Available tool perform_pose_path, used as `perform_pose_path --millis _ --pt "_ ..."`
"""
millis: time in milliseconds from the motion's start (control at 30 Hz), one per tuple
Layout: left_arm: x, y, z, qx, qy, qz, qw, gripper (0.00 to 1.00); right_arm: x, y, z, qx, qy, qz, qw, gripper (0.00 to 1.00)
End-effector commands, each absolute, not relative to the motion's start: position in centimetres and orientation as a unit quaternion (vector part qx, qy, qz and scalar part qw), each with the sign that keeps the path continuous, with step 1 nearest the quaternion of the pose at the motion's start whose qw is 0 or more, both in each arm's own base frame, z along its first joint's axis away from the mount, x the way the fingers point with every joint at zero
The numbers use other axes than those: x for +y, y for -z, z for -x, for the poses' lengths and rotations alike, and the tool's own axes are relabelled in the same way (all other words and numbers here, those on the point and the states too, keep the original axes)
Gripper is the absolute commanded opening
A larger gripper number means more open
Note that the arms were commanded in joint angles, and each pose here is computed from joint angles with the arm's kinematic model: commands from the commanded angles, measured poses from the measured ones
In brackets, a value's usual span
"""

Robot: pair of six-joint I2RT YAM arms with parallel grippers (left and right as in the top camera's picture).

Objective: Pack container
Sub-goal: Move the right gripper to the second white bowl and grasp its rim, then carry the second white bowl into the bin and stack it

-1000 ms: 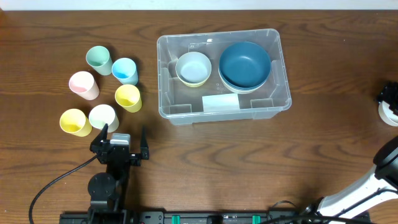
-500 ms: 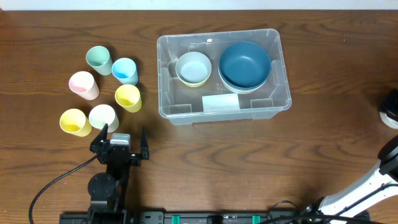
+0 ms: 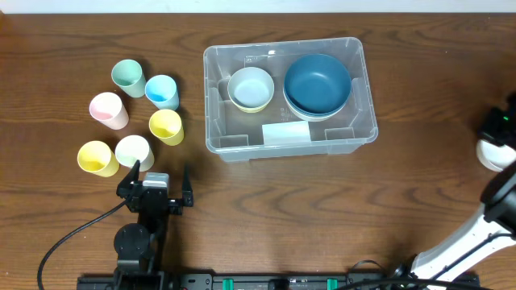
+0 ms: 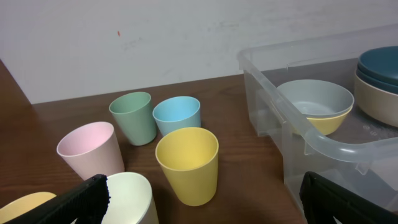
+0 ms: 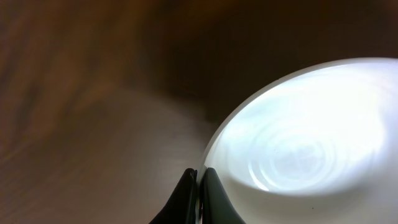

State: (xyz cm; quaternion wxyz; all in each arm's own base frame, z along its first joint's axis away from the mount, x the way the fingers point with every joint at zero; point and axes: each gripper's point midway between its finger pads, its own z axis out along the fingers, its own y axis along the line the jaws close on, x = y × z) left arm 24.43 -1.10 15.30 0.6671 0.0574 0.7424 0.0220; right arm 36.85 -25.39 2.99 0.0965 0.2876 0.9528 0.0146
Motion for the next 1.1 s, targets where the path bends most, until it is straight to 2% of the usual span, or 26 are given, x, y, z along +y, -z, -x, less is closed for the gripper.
perform_pose_path --millis 0,200,333,533,800,967,1067 --pt "-0.8 -13.7 -24.4 0.758 -0.025 -0.049 0.650 0.98 -20.1 -2.5 -39.4 0.966 -0.054 -0.237 0.090 0.01" --pt "-0.8 -13.7 -24.4 0.758 -0.025 -0.049 0.650 0.98 -12.6 -3.1 -42.4 0.983 -0.065 -0.148 0.087 0.01" --pt "-0.8 -13.7 -24.4 0.758 -0.025 -0.049 0.650 0.98 -9.5 -5.4 -44.0 0.987 -0.065 -0.110 0.103 0.01" --pt "-0.8 -13.7 -24.4 0.758 -0.025 -0.049 0.650 0.98 -7.4 -13.4 -46.0 0.982 -0.059 -0.076 0.163 0.01" --pt "-0.8 -13.7 -24.4 0.758 -0.025 -0.049 0.650 0.98 -3.5 -28.4 -45.7 0.951 -0.056 -0.023 0.303 0.01" --pt "-0.8 -13.7 -24.4 0.758 -0.025 -0.049 0.650 0.98 4.1 -34.8 -43.6 0.920 -0.106 0.063 0.373 0.01" --pt "-0.8 -13.7 -24.4 0.758 -0.025 -0.049 0.650 0.98 9.6 -36.2 -42.5 0.904 -0.140 0.124 0.385 0.01"
